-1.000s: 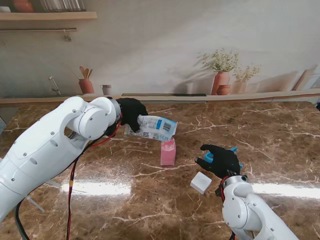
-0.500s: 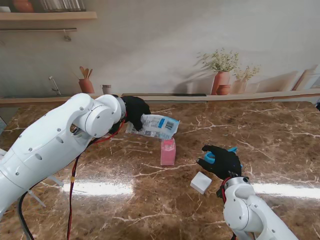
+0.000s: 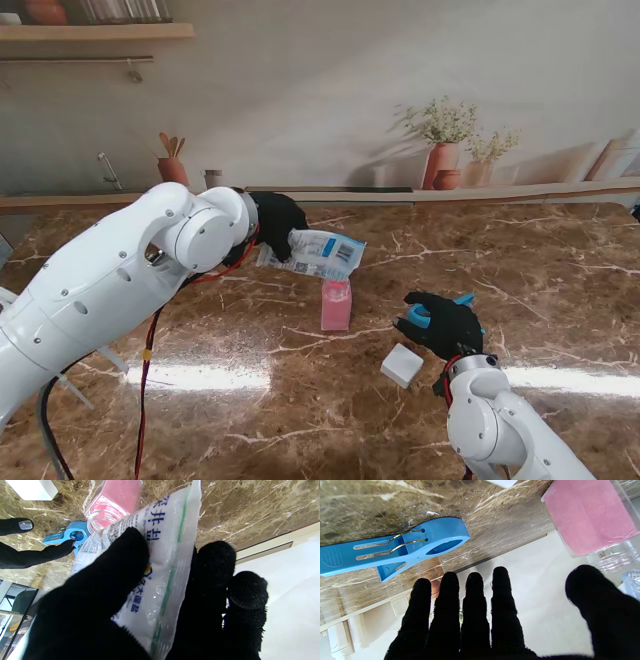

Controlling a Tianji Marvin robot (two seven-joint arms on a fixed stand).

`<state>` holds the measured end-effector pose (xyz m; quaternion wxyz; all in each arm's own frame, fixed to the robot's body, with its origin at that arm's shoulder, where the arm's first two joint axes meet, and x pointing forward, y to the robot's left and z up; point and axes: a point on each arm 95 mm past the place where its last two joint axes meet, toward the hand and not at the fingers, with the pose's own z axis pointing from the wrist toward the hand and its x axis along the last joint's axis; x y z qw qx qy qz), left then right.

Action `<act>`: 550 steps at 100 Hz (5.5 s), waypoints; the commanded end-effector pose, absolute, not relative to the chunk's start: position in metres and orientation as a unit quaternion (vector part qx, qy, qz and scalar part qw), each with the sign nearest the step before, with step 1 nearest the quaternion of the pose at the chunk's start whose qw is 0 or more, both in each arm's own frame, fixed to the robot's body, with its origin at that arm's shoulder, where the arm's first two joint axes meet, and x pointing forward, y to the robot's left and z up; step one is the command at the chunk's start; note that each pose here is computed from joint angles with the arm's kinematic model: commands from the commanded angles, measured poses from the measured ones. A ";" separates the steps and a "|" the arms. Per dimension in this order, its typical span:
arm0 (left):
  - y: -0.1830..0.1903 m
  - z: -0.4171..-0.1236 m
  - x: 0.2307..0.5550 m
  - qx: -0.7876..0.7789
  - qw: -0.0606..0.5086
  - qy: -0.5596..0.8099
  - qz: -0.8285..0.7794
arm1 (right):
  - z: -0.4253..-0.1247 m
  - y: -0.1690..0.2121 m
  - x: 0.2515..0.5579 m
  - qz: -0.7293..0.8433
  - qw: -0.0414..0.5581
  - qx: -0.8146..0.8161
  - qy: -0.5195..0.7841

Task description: Fill the seasoning bottle

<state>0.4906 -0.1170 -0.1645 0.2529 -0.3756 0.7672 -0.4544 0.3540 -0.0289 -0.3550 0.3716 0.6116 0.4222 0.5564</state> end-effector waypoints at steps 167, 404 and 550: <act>-0.097 -0.184 0.488 -0.388 0.244 0.752 -0.474 | -0.356 -0.025 0.350 0.547 0.365 0.619 0.430; -0.113 -0.347 0.398 -0.563 -0.029 0.333 -0.756 | -0.232 0.078 0.358 0.743 0.302 0.480 0.356; -0.061 -0.415 0.373 -0.644 -0.100 0.435 -0.621 | -0.381 0.101 0.344 0.578 0.192 0.597 0.523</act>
